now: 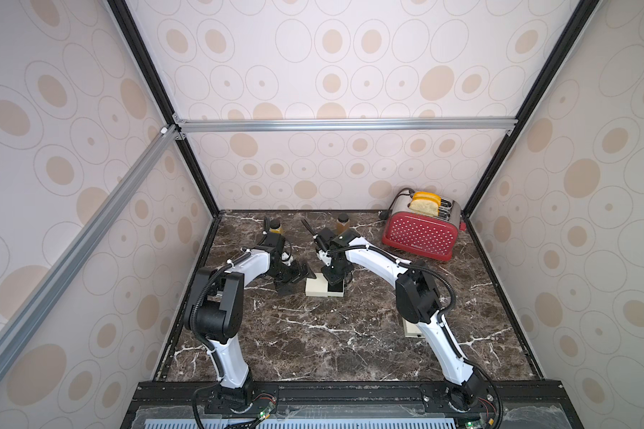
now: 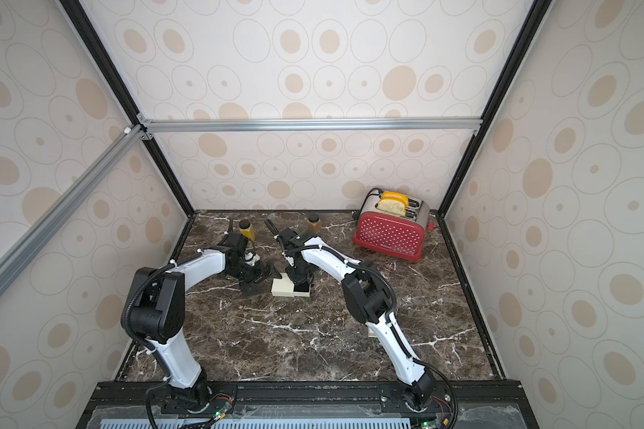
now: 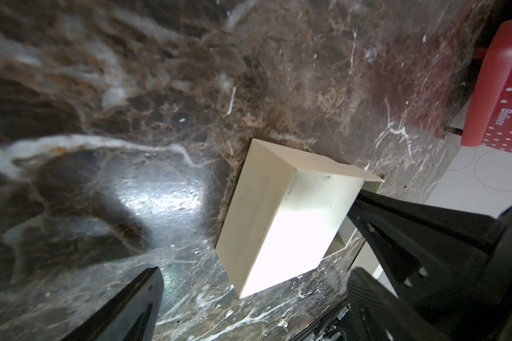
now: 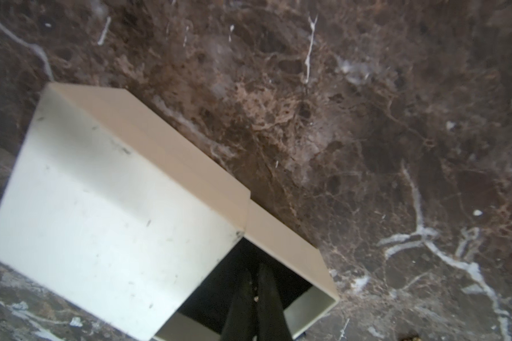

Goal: Place the earrings into the drawer-style jewelry box
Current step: Insert the earring into the inner lining.

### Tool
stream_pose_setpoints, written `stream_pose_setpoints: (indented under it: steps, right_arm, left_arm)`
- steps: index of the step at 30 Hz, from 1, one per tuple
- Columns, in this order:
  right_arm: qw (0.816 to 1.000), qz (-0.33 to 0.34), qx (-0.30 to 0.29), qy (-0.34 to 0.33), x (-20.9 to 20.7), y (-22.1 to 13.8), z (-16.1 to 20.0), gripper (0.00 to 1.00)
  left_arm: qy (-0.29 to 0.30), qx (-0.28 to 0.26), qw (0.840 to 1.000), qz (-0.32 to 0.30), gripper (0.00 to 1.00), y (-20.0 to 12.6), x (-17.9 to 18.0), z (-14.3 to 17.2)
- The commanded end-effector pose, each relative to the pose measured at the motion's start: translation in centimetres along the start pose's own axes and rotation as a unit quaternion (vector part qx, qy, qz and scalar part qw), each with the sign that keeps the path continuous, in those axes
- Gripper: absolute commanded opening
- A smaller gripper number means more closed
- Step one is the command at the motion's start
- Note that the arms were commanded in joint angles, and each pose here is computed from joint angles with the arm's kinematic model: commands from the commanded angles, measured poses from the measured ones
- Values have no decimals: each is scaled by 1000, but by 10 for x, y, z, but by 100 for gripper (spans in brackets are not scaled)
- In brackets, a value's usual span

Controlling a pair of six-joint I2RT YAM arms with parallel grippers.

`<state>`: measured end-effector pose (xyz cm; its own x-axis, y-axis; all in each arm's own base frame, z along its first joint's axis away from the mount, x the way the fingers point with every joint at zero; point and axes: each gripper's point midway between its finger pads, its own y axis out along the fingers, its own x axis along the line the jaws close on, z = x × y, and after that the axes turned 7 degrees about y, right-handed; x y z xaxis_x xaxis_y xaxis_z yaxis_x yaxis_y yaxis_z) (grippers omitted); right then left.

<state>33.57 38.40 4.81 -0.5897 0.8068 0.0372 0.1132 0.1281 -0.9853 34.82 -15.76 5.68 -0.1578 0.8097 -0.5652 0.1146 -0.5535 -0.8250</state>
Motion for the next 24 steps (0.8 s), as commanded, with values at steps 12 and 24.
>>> stream_pose_setpoints:
  steps: [12,24]
  right_arm:
    - [999,41,31,-2,-3,21,11,0]
    - [999,30,14,6,4,16,4,8]
  left_arm:
    - [6,7,1000,2,99,5,4,4]
    - [6,6,1000,6,99,4,4,9]
